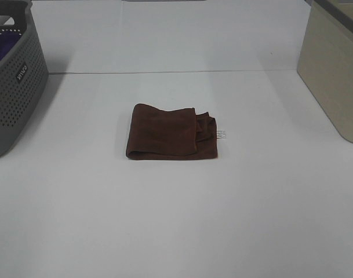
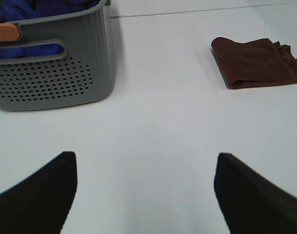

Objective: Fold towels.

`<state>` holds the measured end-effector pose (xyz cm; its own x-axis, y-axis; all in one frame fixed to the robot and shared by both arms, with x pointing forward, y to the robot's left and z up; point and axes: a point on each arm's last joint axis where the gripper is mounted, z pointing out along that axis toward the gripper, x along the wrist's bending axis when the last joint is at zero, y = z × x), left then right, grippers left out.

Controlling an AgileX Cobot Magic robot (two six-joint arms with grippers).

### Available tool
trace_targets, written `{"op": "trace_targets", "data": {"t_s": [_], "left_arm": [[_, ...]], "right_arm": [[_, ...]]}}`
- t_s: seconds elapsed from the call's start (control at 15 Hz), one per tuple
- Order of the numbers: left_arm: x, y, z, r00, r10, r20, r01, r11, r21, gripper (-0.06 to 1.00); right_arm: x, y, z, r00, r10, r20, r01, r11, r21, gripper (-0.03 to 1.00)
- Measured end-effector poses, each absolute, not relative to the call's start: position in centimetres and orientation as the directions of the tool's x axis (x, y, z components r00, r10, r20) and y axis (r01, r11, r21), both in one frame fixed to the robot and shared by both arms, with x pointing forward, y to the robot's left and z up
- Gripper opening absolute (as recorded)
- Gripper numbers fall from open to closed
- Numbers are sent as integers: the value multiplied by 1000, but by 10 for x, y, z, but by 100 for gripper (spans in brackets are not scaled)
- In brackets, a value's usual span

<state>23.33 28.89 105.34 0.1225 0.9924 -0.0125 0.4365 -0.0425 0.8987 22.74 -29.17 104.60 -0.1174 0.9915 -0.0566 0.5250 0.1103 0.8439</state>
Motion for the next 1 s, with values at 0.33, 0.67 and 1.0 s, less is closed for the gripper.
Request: {"op": "trace_targets", "data": {"t_s": [0.33,0.67,1.0], "left_arm": [[233,289,1053,123,992,-12,436,-44,899,74],[233,289,1053,123,992,-12,436,-44,899,74],[233,289,1053,123,992,-12,436,-44,899,74]], "right_arm": [[227,-292,1046,-117,991,-57,525,110,844,76],[228,-292,1046,-117,991,-56,526,110,843,76],[228,-292,1046,-117,991,-56,527,110,843,76]]}}
